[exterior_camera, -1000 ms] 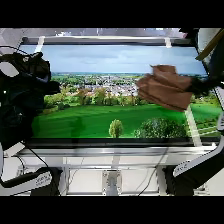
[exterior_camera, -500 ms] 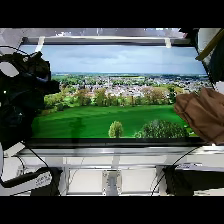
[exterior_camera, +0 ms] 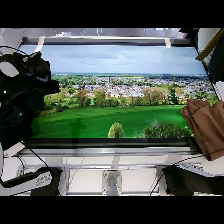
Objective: Fold the clothes and pants, and hang the long-sleeved shirts on hangers.
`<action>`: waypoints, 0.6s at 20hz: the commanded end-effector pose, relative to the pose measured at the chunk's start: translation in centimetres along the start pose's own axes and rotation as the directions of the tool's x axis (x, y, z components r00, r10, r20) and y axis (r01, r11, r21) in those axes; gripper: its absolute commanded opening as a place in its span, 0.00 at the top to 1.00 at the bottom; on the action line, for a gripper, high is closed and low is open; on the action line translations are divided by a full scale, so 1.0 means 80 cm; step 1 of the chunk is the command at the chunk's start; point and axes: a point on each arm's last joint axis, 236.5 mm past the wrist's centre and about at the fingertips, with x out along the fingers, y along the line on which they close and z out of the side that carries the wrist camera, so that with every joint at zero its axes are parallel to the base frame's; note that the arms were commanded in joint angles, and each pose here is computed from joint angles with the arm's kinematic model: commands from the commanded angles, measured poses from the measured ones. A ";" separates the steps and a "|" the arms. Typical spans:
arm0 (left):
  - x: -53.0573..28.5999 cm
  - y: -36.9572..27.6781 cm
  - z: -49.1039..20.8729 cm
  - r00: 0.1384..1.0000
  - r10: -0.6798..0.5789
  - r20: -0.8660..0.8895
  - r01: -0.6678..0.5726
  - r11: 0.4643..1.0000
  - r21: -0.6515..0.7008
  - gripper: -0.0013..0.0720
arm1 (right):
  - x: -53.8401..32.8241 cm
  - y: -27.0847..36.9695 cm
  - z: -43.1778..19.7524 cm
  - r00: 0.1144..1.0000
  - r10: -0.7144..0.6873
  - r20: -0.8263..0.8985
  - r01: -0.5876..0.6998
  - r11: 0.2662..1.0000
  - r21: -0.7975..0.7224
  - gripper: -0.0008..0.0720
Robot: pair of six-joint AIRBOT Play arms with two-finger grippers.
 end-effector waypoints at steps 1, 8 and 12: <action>0.000 0.000 0.000 1.000 -0.001 -0.001 0.001 1.000 -0.009 0.96 | -0.086 0.167 0.007 0.896 0.409 0.172 -0.402 0.913 -0.071 0.43; -0.008 -0.025 -0.008 0.997 -0.073 -0.020 0.071 0.993 -0.096 0.96 | -0.128 0.331 -0.235 0.833 0.497 -0.245 -0.503 0.491 -0.712 0.92; -0.037 -0.035 -0.012 0.998 -0.063 0.008 0.064 0.996 -0.068 0.96 | -0.110 0.319 -0.303 0.863 0.344 -0.370 -0.484 0.354 -0.800 0.92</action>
